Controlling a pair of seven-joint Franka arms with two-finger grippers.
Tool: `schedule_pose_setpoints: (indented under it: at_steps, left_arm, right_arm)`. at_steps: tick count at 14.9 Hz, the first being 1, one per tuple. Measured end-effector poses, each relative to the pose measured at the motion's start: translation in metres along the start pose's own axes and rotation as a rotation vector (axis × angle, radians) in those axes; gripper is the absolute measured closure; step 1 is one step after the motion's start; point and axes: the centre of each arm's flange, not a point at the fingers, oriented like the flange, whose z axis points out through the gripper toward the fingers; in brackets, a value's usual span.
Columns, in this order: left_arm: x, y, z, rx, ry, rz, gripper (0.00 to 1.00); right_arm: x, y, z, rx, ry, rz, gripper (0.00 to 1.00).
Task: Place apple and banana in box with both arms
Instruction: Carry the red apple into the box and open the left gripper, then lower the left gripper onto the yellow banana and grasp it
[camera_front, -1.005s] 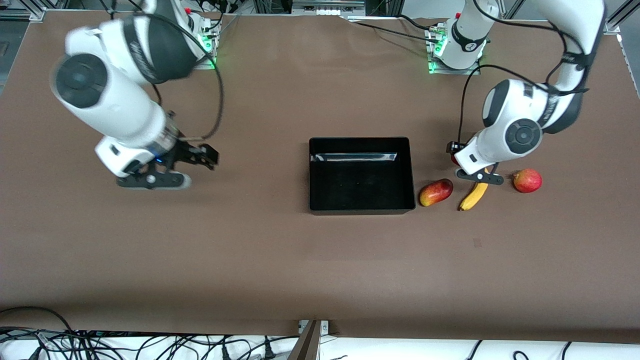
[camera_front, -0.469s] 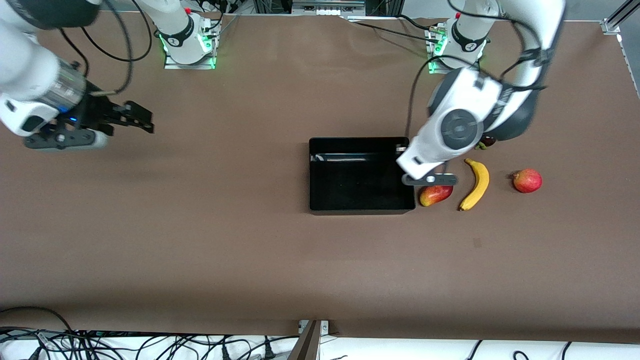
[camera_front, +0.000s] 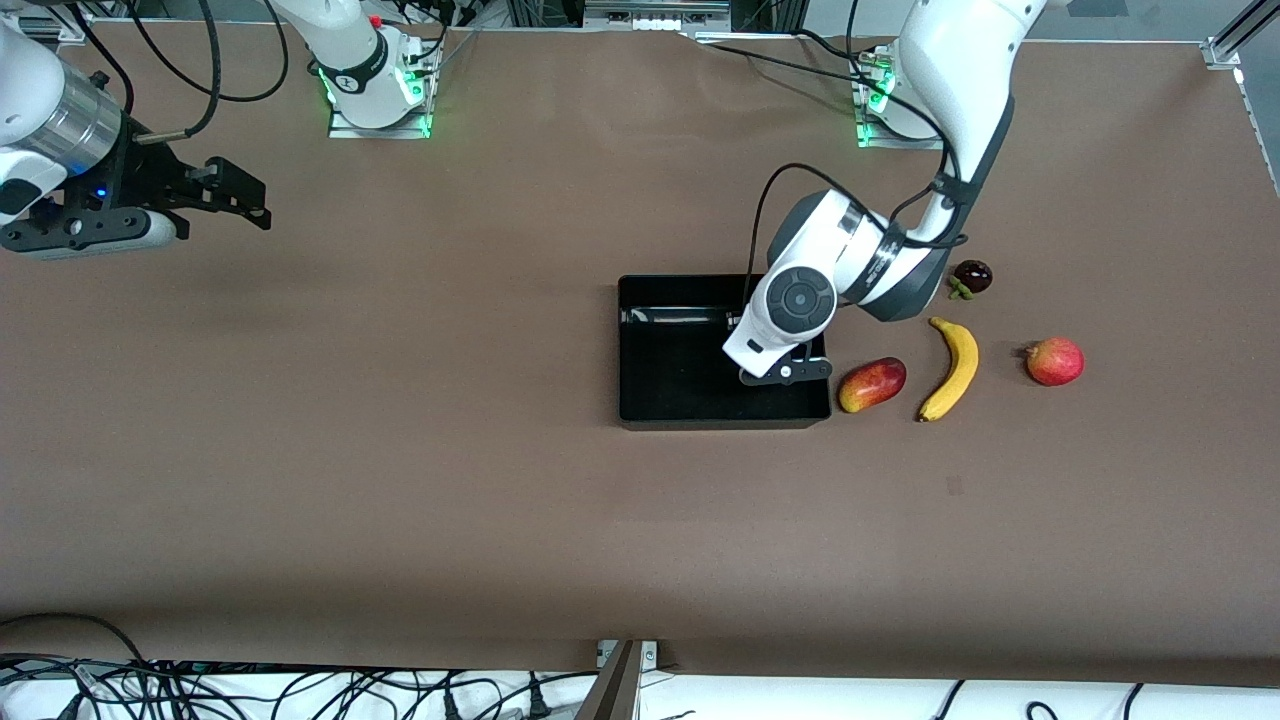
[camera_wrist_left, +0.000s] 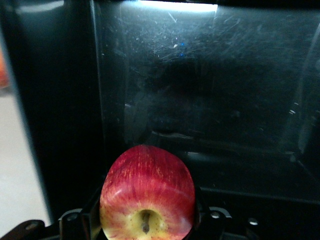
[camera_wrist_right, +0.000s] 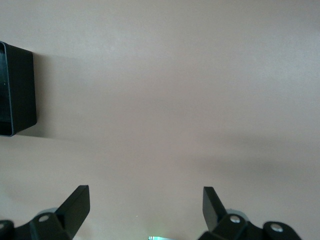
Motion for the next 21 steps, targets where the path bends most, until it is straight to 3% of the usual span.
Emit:
schedule_pose_setpoints:
  at_steps: [4, 8, 11, 14, 16, 18, 21]
  left_arm:
    - [0.007, 0.002, 0.026, 0.004, -0.012, -0.004, 0.28]
    - [0.010, 0.003, 0.021, -0.005, -0.001, -0.007, 0.00]
    - [0.015, -0.009, -0.022, -0.022, 0.027, -0.026, 0.00]
    - [0.036, -0.076, -0.094, -0.023, -0.008, -0.062, 0.00]
    - [0.062, -0.148, -0.122, -0.027, -0.023, -0.005, 0.00]
    - [0.086, -0.212, -0.118, 0.038, -0.023, 0.096, 0.00]
    - [0.107, -0.256, -0.086, 0.107, -0.063, 0.231, 0.00]
  right_arm:
    - [0.000, 0.012, 0.000, -0.004, 0.001, -0.019, 0.00]
    - [0.001, 0.016, -0.001, -0.036, 0.006, -0.024, 0.00]
    - [0.001, 0.017, -0.001, -0.063, 0.013, -0.027, 0.00]
    - [0.002, 0.016, -0.006, -0.080, 0.026, -0.033, 0.00]
    - [0.002, 0.013, -0.012, -0.081, 0.036, -0.037, 0.00]
    - [0.002, 0.014, -0.014, -0.083, 0.041, -0.036, 0.00]
    - [0.004, 0.013, -0.013, -0.085, 0.040, -0.038, 0.00]
